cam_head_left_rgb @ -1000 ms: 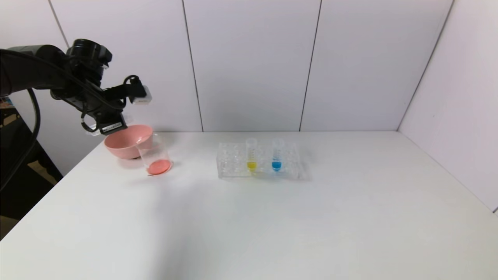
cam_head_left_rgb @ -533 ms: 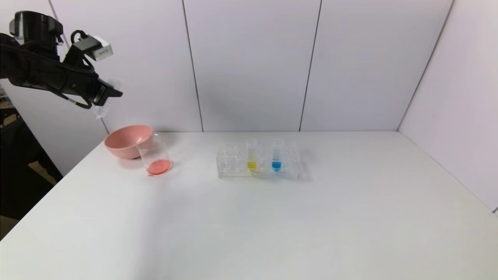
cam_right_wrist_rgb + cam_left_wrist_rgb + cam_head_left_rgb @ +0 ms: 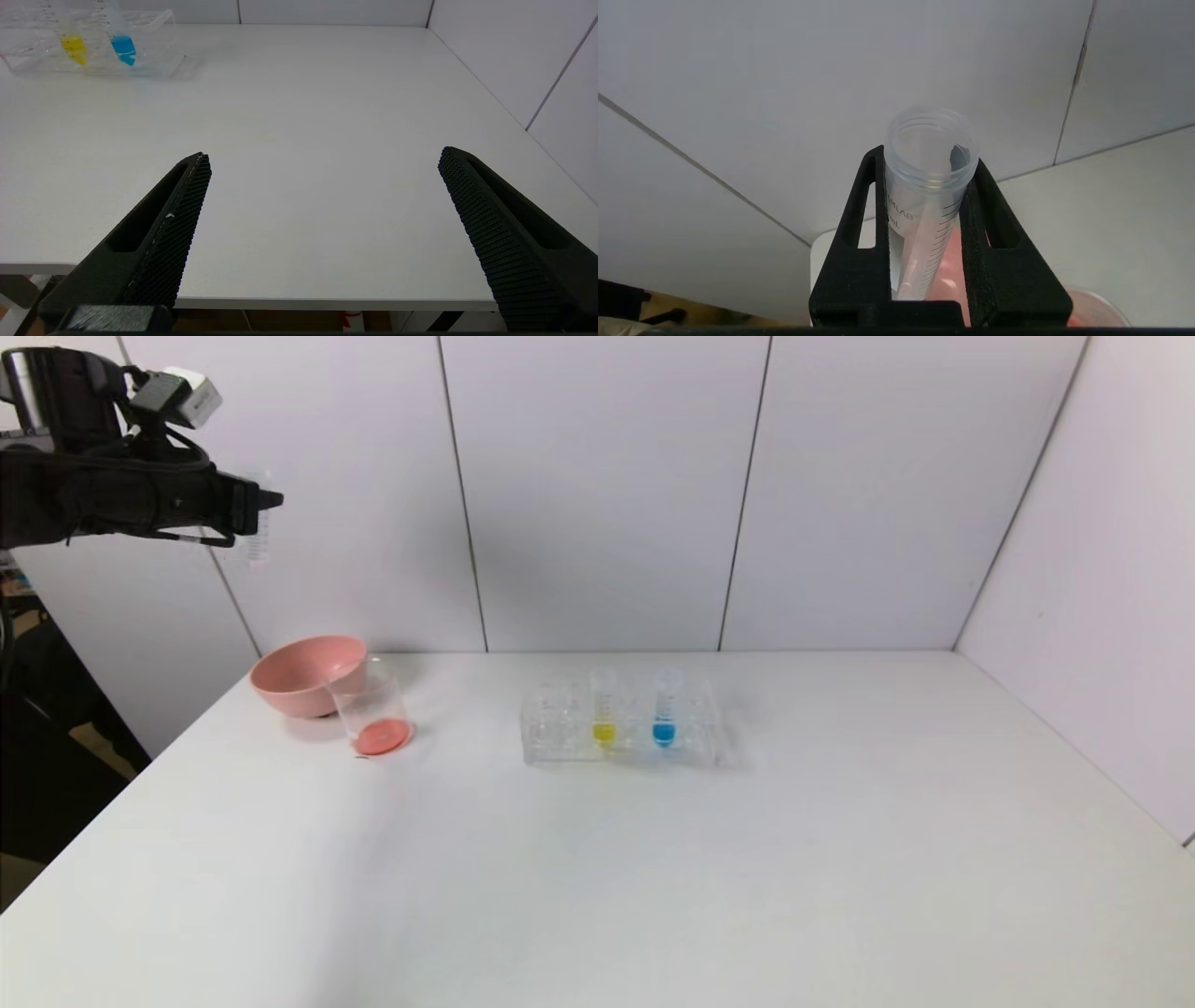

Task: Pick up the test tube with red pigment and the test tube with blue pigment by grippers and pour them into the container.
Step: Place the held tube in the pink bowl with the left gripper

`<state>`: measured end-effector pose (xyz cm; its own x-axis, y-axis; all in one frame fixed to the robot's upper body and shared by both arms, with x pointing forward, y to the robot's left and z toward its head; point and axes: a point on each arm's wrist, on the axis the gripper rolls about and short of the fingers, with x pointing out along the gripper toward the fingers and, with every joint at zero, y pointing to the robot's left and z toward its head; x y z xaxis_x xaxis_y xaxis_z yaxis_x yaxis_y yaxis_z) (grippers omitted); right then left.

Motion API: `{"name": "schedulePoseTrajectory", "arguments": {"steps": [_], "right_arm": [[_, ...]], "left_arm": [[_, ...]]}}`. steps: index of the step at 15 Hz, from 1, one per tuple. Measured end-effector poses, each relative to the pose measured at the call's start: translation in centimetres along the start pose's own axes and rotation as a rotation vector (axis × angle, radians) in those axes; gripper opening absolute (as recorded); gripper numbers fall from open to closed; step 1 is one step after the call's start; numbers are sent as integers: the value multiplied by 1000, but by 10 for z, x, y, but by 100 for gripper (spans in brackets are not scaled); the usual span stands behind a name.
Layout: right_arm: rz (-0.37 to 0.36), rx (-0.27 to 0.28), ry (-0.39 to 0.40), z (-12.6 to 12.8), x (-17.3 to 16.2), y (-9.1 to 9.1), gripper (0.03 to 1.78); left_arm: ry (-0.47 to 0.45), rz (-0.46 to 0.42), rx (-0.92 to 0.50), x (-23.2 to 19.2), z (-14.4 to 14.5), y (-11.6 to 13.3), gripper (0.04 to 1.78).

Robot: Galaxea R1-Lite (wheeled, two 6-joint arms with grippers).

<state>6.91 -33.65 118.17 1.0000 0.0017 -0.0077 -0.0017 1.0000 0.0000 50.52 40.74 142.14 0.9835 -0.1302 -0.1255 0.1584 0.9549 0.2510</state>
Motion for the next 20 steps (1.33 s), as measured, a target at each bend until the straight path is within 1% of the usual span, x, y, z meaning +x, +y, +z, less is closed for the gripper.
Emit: {"name": "schedulePoseTrajectory", "arguments": {"steps": [2, 6, 10, 12, 15, 20], "right_arm": [[0, 0, 0, 0, 0, 0, 177], [0, 0, 0, 0, 0, 0, 177], [0, 0, 0, 0, 0, 0, 177], [0, 0, 0, 0, 0, 0, 177], [-1, 0, 0, 0, 0, 0, 177], [0, 0, 0, 0, 0, 0, 177]], "left_arm": [[-37, 20, -32, 7, -8, 3, 44], [6, 31, -108, 18, -40, 2, 44], [-29, 61, -188, 34, -83, -2, 44], [-53, 72, -204, 44, -105, -4, 44], [-1, 66, -231, 55, -135, -9, 44], [44, 60, -245, 63, -154, -12, 44]]}}
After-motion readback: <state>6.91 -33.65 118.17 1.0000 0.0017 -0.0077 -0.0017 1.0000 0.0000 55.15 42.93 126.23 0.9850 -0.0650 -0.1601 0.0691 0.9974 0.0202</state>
